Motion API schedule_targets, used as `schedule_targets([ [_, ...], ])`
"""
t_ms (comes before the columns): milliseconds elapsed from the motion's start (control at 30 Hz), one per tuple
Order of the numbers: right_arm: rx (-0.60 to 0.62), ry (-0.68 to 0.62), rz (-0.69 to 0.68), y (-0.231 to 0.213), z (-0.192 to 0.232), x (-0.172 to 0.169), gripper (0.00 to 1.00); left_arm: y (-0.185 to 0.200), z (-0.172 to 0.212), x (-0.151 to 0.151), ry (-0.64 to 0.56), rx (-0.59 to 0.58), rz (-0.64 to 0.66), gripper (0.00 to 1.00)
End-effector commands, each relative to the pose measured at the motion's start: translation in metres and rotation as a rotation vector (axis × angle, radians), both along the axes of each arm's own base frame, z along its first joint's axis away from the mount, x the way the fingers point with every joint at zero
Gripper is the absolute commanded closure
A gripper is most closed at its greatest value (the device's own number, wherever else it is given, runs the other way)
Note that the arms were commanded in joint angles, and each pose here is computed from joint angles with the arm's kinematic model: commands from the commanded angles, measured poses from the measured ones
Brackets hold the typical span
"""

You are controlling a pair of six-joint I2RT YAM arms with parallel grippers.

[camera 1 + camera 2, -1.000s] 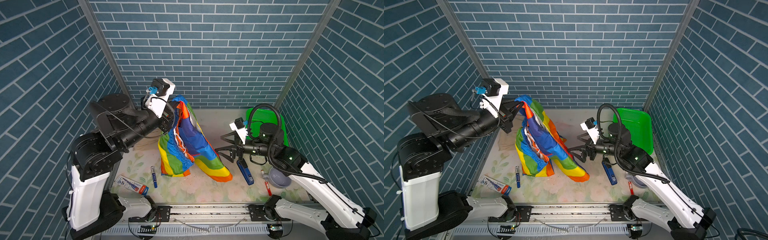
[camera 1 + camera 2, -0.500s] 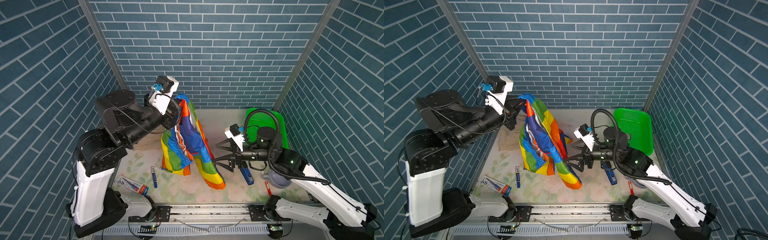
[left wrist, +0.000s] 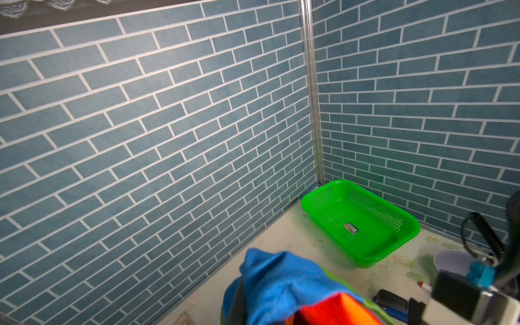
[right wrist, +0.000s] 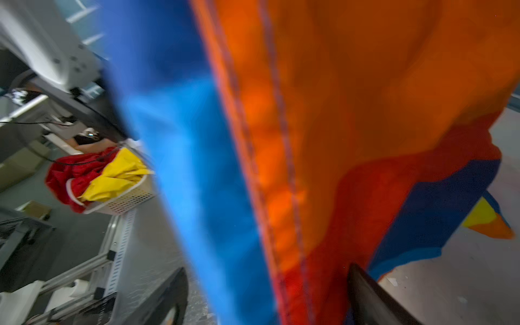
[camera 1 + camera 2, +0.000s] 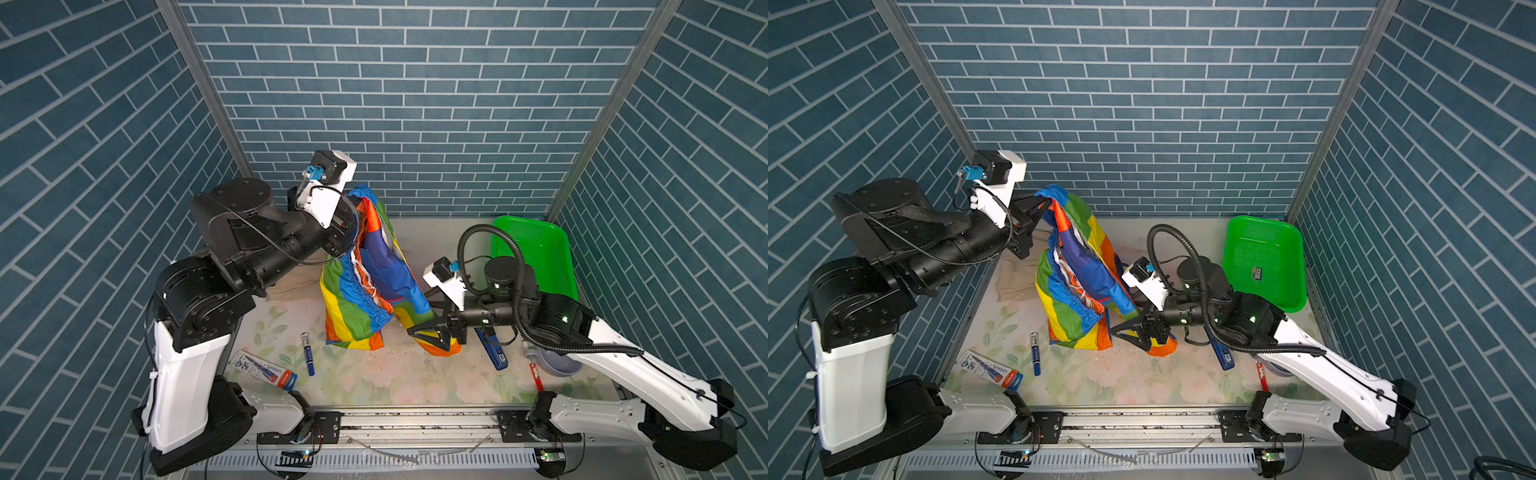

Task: Fold and stack the shorts
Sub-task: 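Lift and stretch the rainbow shorts up between both grippers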

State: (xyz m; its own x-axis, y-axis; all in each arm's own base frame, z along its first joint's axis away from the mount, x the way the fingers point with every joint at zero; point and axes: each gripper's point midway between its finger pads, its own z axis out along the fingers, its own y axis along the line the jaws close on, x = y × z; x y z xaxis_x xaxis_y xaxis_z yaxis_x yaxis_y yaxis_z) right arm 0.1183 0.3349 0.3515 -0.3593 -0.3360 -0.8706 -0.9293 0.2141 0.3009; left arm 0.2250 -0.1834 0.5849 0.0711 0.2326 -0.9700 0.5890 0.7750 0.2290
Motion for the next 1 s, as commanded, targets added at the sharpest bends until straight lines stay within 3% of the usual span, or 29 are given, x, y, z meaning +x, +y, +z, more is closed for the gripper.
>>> schedule_targets([
  [0,-0.054,-0.113,-0.112,-0.01,-0.01,0.027,0.3,0.008,0.021,-0.007,-0.06,-0.053,-0.001,0.99],
  [33,-0.057,-0.116,-0.143,-0.012,-0.011,0.035,0.47,0.008,0.021,-0.007,-0.061,-0.053,0.0,0.99],
  [67,-0.062,-0.109,-0.193,-0.016,-0.013,0.049,0.72,0.009,0.021,-0.007,-0.059,-0.052,0.004,0.99],
  [133,-0.066,-0.076,-0.279,-0.026,-0.016,0.076,1.0,0.008,0.018,-0.005,-0.057,-0.05,0.005,0.99],
  [333,-0.091,-0.069,-0.701,-0.098,-0.006,0.186,1.0,0.005,-0.004,0.016,-0.006,-0.026,0.044,0.99],
  [500,-0.022,-0.106,-1.131,-0.189,0.05,0.262,1.0,0.017,-0.034,0.06,0.149,-0.156,0.045,1.0],
  [600,0.103,-0.181,-1.293,-0.229,0.102,0.27,1.0,0.033,-0.05,0.09,0.232,-0.244,0.062,1.0],
  [767,0.285,-0.385,-1.369,-0.258,0.185,0.246,1.0,0.052,-0.057,0.126,0.337,-0.419,0.016,1.0],
  [867,0.29,-0.387,-1.33,-0.255,0.193,0.234,1.0,0.056,-0.059,0.138,0.385,-0.496,-0.03,1.0],
  [967,0.251,-0.305,-1.263,-0.242,0.164,0.231,1.0,0.06,-0.062,0.141,0.397,-0.531,-0.044,1.0],
])
